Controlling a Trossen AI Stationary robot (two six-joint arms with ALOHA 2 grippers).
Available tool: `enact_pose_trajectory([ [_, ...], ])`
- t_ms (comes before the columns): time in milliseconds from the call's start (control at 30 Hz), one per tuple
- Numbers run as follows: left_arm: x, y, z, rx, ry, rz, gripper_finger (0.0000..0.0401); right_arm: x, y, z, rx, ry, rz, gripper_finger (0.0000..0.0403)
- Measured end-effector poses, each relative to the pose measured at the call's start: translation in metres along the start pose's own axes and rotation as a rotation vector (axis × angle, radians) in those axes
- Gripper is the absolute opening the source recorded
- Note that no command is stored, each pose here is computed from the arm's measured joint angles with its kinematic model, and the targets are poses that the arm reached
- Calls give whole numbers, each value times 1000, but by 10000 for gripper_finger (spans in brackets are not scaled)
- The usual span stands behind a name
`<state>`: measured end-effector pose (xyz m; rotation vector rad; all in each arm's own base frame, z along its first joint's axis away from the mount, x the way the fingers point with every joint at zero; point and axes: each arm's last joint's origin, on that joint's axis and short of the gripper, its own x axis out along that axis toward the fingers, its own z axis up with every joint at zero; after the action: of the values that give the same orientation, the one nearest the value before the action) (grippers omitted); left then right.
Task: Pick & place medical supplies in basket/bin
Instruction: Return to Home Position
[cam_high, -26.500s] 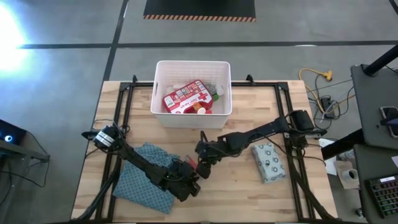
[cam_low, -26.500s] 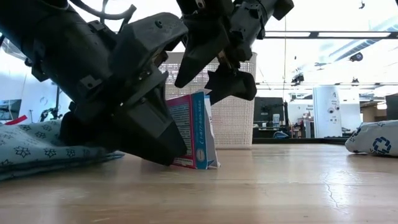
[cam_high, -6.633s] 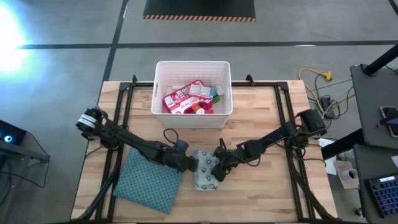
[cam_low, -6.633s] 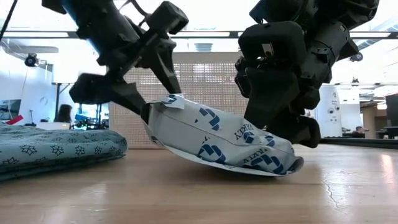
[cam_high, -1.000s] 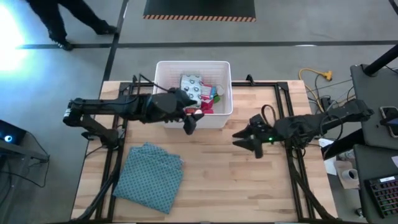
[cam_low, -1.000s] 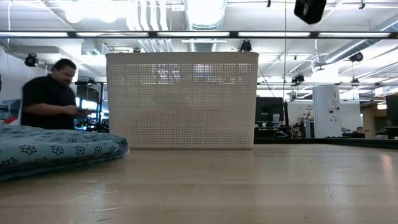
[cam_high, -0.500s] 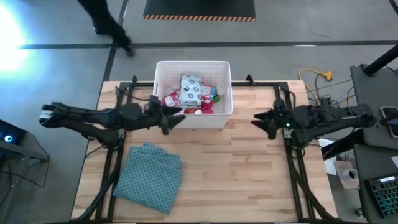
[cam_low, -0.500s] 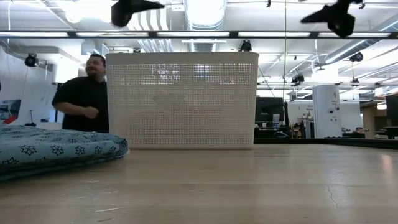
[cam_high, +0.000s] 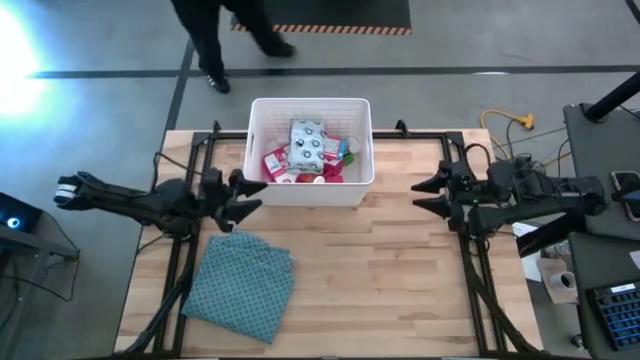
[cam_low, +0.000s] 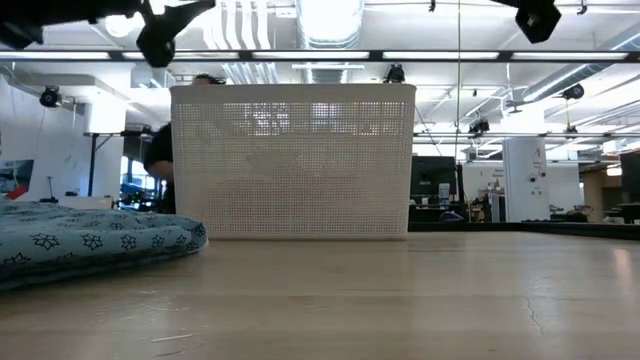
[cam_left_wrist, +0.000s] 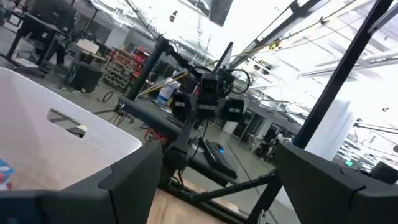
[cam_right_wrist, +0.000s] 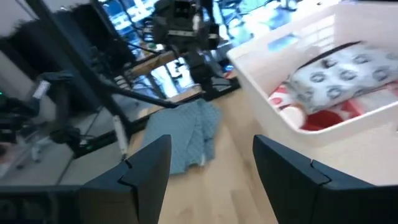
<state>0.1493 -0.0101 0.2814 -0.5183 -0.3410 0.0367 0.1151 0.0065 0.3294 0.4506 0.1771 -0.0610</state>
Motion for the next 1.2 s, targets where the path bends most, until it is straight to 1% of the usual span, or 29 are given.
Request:
enact_pose_trajectory([
  [33, -3, 2, -1, 0, -2, -1, 293, 2, -2, -3, 15, -4, 22, 219],
  [100, -10, 5, -6, -3, -2, 0, 293, 10, -5, -9, 40, -45, 117, 219],
  [167, -16, 10, -9, -4, -6, 3, 293, 18, -8, -16, 47, -115, 237, 219],
  [233, -24, 15, -13, -9, -4, -9, 293, 25, -12, -25, 64, -196, 324, 219],
  [300, -32, 18, -15, -10, -14, -35, 293, 28, -18, -32, 60, -281, 359, 219],
  [367, -41, 21, -15, -18, -39, -68, 293, 31, -25, -42, 52, -313, 349, 219],
  [467, -55, 27, -19, -25, -70, -112, 293, 29, -36, -55, 72, -306, 296, 219],
  [533, -64, 33, -26, -51, -88, -127, 293, 28, -43, -61, 103, -315, 262, 219],
  [600, -73, 37, -31, -86, -126, -148, 293, 26, -48, -68, 109, -304, 241, 219],
  [700, -79, 39, -32, -84, -56, -108, 293, 22, -53, -72, 89, -345, 217, 219],
  [800, -78, 42, -34, -68, 8, -47, 293, 15, -57, -75, 47, -397, 197, 219],
  [867, -77, 39, -30, -69, -7, -55, 293, 11, -59, -75, 19, -427, 193, 219],
  [967, -76, 45, -38, -72, 30, -15, 293, 5, -62, -80, -19, -472, 197, 219],
  [1200, -77, 55, -48, -68, 43, 33, 293, -2, -73, -105, -10, -549, 249, 219],
])
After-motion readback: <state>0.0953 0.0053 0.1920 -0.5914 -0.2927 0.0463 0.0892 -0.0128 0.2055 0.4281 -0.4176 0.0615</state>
